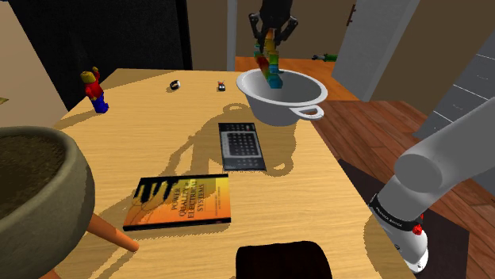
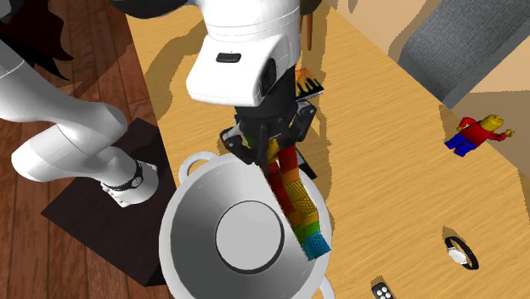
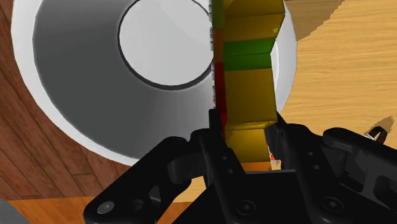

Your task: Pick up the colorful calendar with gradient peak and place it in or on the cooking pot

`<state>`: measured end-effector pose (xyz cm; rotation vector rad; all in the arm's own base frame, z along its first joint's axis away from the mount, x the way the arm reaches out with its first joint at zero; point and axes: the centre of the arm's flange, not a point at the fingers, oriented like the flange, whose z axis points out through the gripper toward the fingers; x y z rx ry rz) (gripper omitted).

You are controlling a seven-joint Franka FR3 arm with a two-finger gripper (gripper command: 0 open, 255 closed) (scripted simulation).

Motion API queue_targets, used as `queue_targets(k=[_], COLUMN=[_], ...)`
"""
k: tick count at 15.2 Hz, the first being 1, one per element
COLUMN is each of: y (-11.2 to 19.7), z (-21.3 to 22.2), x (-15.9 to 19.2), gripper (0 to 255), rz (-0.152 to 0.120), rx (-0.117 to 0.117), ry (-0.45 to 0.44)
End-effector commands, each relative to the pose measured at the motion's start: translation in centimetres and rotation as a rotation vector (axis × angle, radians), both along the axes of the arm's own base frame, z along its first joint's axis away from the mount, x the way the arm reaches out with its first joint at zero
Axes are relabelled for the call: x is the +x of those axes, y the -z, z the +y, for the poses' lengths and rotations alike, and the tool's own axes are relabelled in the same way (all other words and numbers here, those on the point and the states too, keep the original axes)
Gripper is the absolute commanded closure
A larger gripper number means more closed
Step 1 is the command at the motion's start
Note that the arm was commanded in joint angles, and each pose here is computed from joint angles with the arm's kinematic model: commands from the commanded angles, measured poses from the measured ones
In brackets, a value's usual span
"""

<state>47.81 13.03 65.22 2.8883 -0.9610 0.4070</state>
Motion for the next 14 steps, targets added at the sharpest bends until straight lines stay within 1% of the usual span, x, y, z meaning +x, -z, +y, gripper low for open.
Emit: queue_targets(k=[1, 4, 5, 14], y=[-0.2, -0.2, -0.1, 4.6], z=[-2.6, -6.5, -8.8, -8.8], x=[-0.3, -0.9, -1.3, -1.3], gripper=[255, 255, 255, 255], rz=[-0.001, -0.001, -0.001, -0.001], rx=[0.0, 0.0, 0.0, 0.0], ry=[-0.003, -0.003, -0.003, -0.003])
